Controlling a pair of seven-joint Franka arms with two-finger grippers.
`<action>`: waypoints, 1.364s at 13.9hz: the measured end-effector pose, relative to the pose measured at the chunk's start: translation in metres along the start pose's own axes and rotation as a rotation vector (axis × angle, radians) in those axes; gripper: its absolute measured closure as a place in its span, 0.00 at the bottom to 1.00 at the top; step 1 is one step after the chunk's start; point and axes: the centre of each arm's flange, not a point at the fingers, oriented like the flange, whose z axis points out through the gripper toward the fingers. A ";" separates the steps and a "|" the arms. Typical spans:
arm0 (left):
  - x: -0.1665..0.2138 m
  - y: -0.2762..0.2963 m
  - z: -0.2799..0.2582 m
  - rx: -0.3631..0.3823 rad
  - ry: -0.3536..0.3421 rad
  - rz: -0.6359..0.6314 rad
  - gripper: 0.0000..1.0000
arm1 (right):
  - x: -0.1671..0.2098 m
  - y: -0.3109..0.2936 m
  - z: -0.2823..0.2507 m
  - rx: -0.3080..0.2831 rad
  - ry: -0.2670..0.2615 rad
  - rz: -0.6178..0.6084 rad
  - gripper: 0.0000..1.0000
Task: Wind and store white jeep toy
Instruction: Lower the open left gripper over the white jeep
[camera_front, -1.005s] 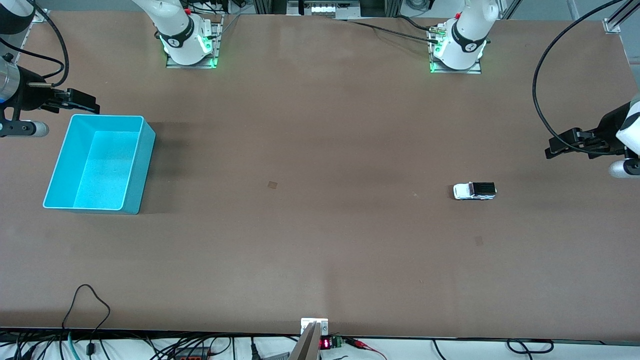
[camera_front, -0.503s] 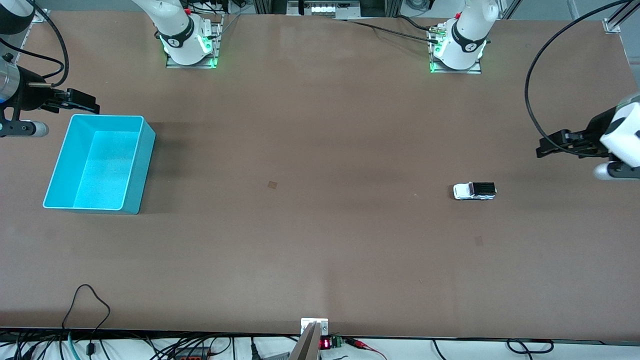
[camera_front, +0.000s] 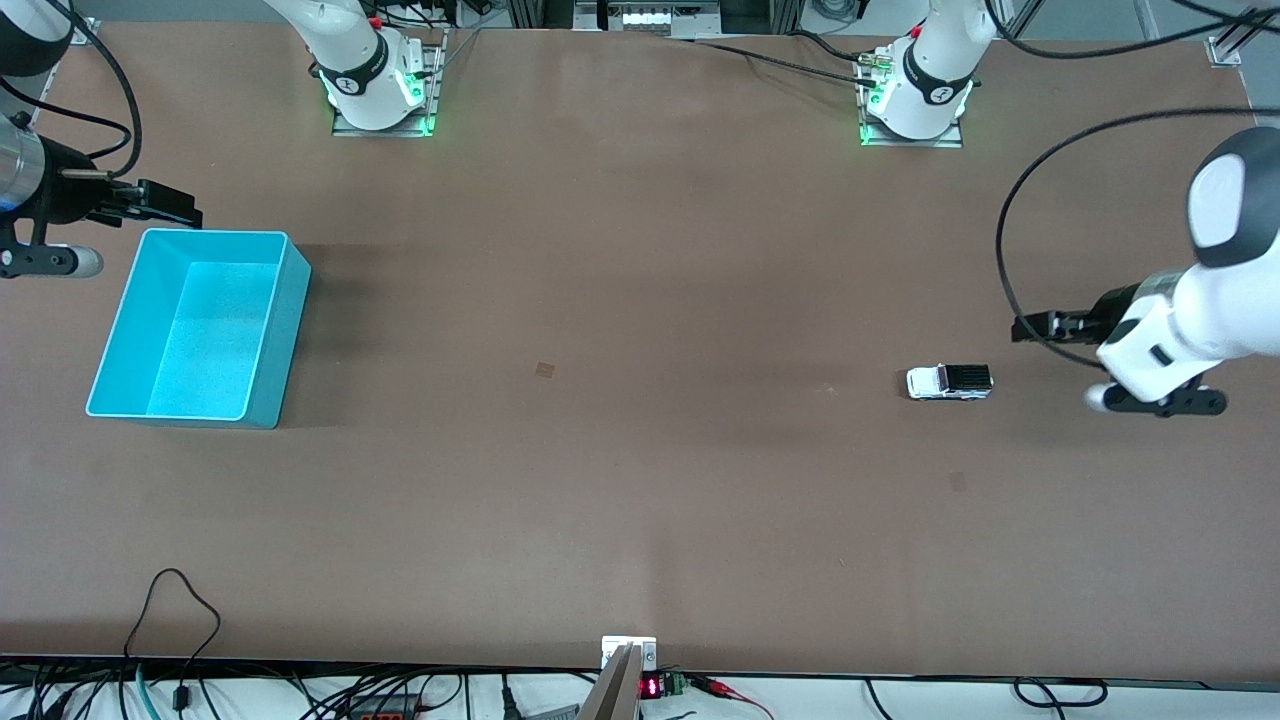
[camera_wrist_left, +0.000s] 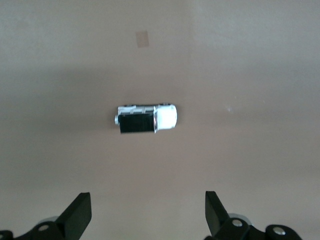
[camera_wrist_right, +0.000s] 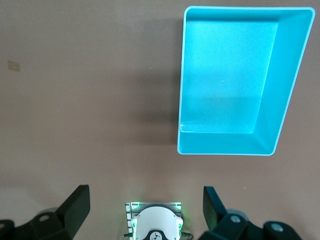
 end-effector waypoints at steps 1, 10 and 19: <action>0.003 0.000 0.015 0.000 0.014 0.000 0.00 | 0.003 0.000 0.004 0.000 -0.009 0.000 0.00; -0.002 -0.014 0.132 0.061 0.007 0.572 0.00 | 0.022 0.002 0.040 0.004 -0.115 -0.041 0.00; -0.003 -0.017 0.201 0.085 0.005 1.325 0.00 | 0.020 0.013 0.041 0.012 -0.128 -0.029 0.00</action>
